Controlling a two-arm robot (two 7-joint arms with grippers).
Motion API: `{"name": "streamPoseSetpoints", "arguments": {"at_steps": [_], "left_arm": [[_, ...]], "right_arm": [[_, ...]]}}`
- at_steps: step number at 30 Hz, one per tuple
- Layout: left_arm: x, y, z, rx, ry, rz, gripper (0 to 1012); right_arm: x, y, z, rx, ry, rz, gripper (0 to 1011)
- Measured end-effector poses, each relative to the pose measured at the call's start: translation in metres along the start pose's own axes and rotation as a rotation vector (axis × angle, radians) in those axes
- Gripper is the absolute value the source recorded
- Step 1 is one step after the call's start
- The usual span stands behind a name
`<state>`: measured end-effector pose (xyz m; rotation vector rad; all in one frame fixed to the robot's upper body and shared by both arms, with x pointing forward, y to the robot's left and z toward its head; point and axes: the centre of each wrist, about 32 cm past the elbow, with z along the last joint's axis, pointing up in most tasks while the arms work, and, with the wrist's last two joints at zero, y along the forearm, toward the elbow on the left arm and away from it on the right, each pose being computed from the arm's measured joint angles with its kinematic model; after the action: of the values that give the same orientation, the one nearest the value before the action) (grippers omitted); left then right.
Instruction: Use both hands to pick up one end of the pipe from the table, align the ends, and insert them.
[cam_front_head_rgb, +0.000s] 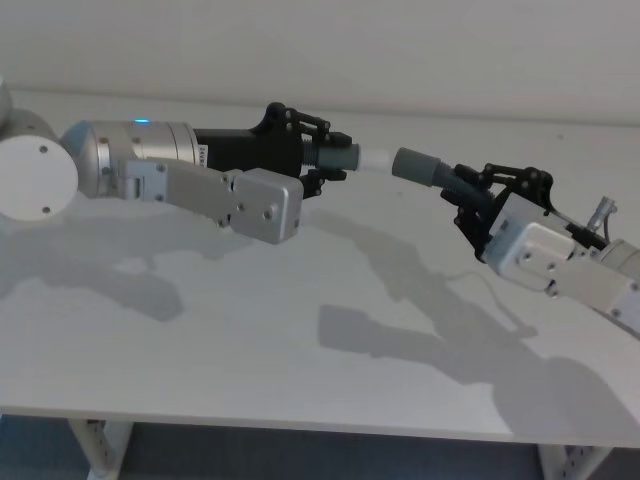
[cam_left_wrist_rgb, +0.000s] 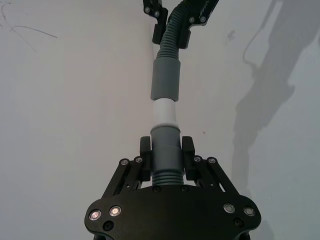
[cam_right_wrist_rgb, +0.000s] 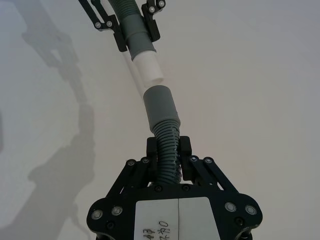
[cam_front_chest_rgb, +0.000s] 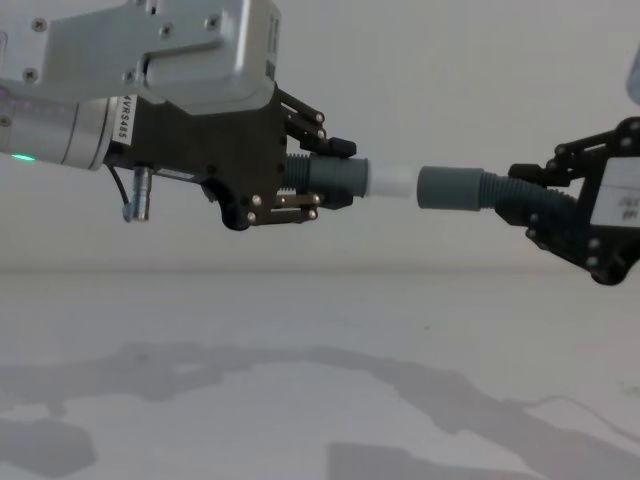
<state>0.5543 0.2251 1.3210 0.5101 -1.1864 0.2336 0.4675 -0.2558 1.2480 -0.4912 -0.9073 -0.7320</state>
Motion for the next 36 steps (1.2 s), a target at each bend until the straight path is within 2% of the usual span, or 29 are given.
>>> {"name": "streamPoseSetpoints", "arguments": {"at_steps": [19,28,36], "left_arm": [[0.0,0.0,0.0,0.0,0.0,0.0,354],[0.0,0.0,0.0,0.0,0.0,0.0,354],[0.0,0.0,0.0,0.0,0.0,0.0,354]], "right_arm": [[0.0037,0.0064,0.0039,-0.004,-0.009,-0.009,251],[0.0061,0.0038,0.0019,-0.008,-0.019,-0.014,251],[0.0061,-0.0024,0.0031,0.011,-0.042,-0.006,252]]}}
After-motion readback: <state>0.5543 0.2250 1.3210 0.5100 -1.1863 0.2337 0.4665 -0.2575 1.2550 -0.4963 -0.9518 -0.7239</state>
